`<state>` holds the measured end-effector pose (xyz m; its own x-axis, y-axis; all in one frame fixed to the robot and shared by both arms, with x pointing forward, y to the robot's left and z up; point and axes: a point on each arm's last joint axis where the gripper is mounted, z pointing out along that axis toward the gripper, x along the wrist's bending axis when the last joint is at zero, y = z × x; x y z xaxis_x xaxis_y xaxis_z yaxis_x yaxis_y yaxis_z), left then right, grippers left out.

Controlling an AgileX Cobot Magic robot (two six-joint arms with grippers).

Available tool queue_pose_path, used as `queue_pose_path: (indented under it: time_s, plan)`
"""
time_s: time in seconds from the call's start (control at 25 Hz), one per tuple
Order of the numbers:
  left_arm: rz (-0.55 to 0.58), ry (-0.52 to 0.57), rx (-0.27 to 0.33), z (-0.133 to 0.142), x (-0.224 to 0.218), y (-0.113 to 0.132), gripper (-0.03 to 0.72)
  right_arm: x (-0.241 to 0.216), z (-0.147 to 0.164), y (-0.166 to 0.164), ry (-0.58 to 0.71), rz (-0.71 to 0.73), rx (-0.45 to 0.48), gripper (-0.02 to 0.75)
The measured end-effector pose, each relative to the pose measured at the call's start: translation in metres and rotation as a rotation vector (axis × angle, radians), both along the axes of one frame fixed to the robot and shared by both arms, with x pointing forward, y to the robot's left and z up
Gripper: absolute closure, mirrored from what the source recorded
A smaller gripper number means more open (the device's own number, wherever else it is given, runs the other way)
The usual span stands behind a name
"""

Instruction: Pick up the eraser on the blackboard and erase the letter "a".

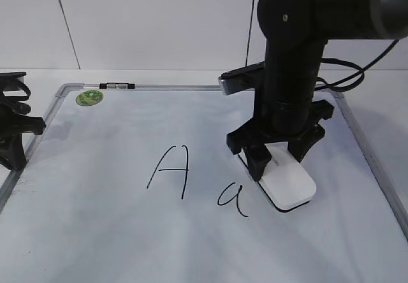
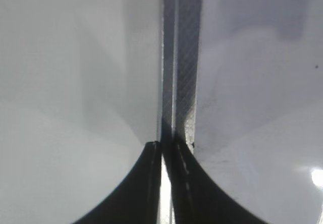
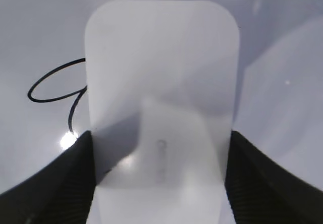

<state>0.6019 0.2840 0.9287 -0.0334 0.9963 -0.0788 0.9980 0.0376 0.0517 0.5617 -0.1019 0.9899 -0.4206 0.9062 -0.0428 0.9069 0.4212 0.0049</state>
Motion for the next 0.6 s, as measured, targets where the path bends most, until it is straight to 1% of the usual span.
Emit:
queue_pose_path:
  time_s: [0.48, 0.6]
  plan:
    - [0.000, 0.000, 0.000, 0.000, 0.000, 0.000, 0.659, 0.001, -0.027, 0.011, 0.076, 0.030, -0.005, 0.182]
    - [0.000, 0.000, 0.000, 0.000, 0.000, 0.000, 0.658, 0.001, -0.028, 0.012, 0.084, 0.038, -0.001, 0.182]
